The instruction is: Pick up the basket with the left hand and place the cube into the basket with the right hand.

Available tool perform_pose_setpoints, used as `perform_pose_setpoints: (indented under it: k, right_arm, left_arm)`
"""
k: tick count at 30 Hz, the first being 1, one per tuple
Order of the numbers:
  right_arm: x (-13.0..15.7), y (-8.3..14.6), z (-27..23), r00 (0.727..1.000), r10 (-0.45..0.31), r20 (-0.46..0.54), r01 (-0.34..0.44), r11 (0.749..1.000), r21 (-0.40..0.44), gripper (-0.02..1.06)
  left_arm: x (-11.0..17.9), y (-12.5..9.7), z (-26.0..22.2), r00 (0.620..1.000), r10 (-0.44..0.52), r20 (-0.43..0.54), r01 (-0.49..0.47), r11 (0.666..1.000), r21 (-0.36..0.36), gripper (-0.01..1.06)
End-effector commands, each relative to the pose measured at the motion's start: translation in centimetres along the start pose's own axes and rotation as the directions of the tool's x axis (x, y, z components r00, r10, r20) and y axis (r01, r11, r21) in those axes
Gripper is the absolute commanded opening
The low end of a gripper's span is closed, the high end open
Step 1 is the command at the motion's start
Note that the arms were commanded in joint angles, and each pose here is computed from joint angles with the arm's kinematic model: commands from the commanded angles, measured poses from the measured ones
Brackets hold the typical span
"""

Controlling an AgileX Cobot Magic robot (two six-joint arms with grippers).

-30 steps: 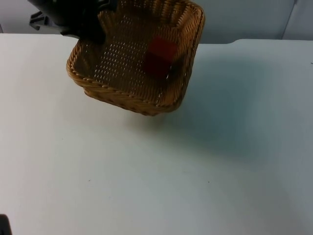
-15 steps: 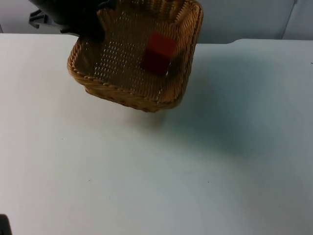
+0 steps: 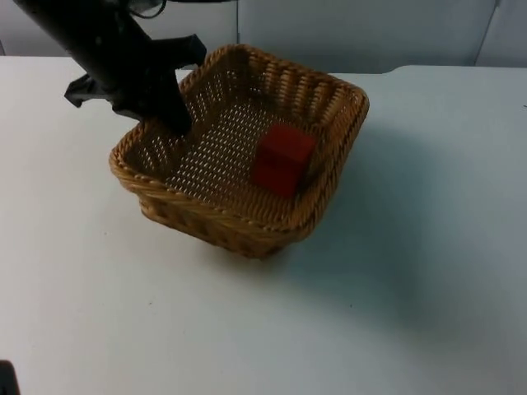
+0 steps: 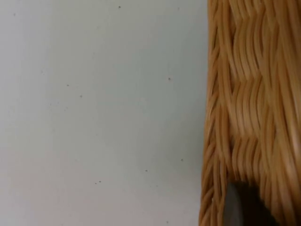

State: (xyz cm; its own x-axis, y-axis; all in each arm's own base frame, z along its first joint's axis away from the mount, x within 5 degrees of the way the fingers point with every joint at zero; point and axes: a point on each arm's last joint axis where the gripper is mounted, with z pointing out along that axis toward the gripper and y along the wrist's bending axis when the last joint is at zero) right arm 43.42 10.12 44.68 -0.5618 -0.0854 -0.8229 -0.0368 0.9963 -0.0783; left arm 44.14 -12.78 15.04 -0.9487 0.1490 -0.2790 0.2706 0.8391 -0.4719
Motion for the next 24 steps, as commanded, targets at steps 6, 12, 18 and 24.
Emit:
perform_pose_setpoints:
  k: [6,12,18,24]
  right_arm:
    - [-0.8,-0.2,-0.8,0.998,-0.002,0.067,0.002,1.000,-0.009,0.00]
    - [-0.9,-0.2,-0.8,0.997,-0.001,0.082,0.002,1.000,-0.012,0.00]
    - [-0.9,-0.1,-0.8,0.997,0.002,0.081,-0.001,1.000,-0.019,0.00]
    - [-0.9,-0.1,-0.8,0.997,0.002,0.075,-0.001,1.000,-0.018,0.00]
  left_arm:
    - [0.2,0.6,1.4,1.000,-0.018,-0.023,0.018,0.999,0.026,0.62]
    - [-0.1,1.2,1.2,0.999,0.043,-0.013,-0.044,0.998,-0.050,0.74]
    - [-2.4,1.3,-1.3,0.987,0.161,0.017,-0.154,0.965,-0.214,0.74]
    - [-5.5,0.0,-6.2,0.965,0.250,0.078,-0.206,0.908,-0.364,0.21]
